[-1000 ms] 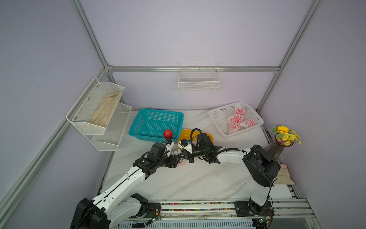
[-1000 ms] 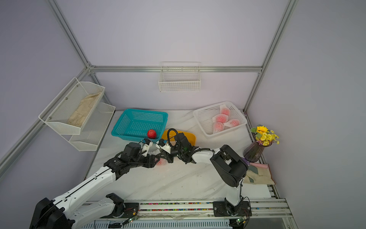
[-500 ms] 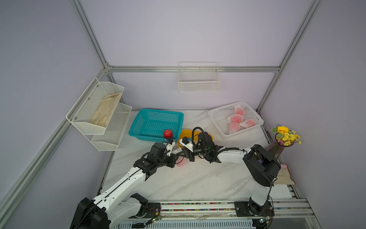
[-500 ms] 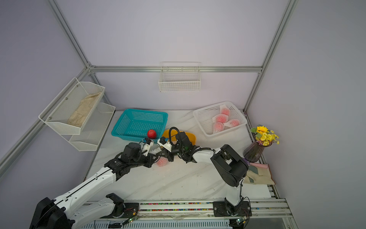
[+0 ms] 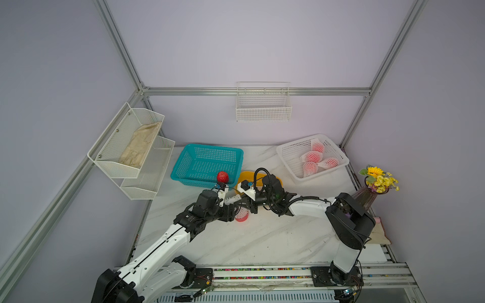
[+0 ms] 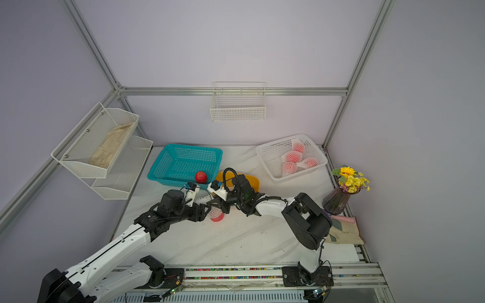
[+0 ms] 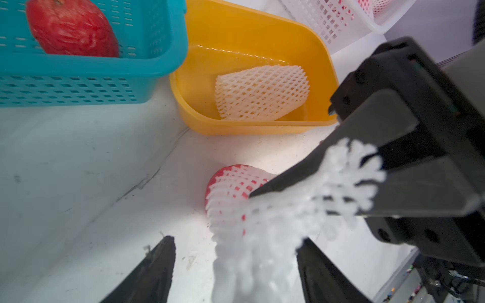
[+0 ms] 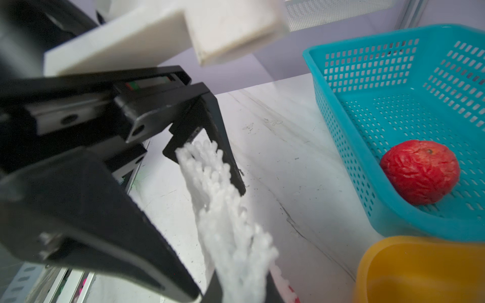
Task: Remove foam nets from apples
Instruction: Remove the foam net from the apple, then place the foam net into the storage box.
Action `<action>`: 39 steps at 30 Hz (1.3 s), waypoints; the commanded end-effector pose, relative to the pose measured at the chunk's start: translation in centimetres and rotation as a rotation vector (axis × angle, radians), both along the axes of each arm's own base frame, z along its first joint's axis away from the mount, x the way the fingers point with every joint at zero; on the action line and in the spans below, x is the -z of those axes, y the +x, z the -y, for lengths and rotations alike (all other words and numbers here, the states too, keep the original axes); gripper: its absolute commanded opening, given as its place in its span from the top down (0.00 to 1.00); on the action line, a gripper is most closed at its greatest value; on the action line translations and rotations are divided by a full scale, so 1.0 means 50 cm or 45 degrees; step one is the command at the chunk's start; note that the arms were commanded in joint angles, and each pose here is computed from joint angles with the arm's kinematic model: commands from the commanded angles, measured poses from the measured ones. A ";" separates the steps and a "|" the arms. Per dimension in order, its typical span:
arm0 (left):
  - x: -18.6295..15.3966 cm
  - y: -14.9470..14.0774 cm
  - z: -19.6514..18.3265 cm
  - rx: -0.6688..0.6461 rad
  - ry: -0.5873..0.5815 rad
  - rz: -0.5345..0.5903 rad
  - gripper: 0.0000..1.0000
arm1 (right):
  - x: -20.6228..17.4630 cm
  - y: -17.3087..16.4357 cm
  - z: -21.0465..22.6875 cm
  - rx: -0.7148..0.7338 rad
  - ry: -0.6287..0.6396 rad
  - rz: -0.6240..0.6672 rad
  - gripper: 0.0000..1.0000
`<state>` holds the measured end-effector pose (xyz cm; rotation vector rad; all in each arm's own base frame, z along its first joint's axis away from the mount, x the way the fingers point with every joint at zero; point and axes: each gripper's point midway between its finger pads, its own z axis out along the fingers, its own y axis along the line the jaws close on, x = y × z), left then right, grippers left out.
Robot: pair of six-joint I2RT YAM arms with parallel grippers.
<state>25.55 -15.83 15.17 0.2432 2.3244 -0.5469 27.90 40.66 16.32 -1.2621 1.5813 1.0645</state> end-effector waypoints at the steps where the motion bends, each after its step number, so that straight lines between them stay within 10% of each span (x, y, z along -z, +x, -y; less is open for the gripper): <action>1: -0.112 0.016 -0.046 -0.158 -0.004 0.194 0.16 | -0.078 0.027 0.026 0.159 0.015 0.116 0.87; 9: -0.119 0.001 -0.066 -0.170 0.057 0.183 0.00 | -0.127 0.149 0.120 0.586 -0.323 0.384 0.86; 22: -0.005 0.024 0.030 0.105 0.145 -0.048 0.00 | 0.080 0.298 0.227 0.763 -0.879 0.433 0.76; 33: 0.057 0.043 0.084 0.226 0.237 -0.132 0.00 | 0.018 0.268 0.207 0.709 -0.752 0.386 0.14; 39: 0.069 0.050 0.108 0.278 0.240 -0.145 0.00 | -0.034 0.250 0.215 0.716 -0.728 0.356 0.03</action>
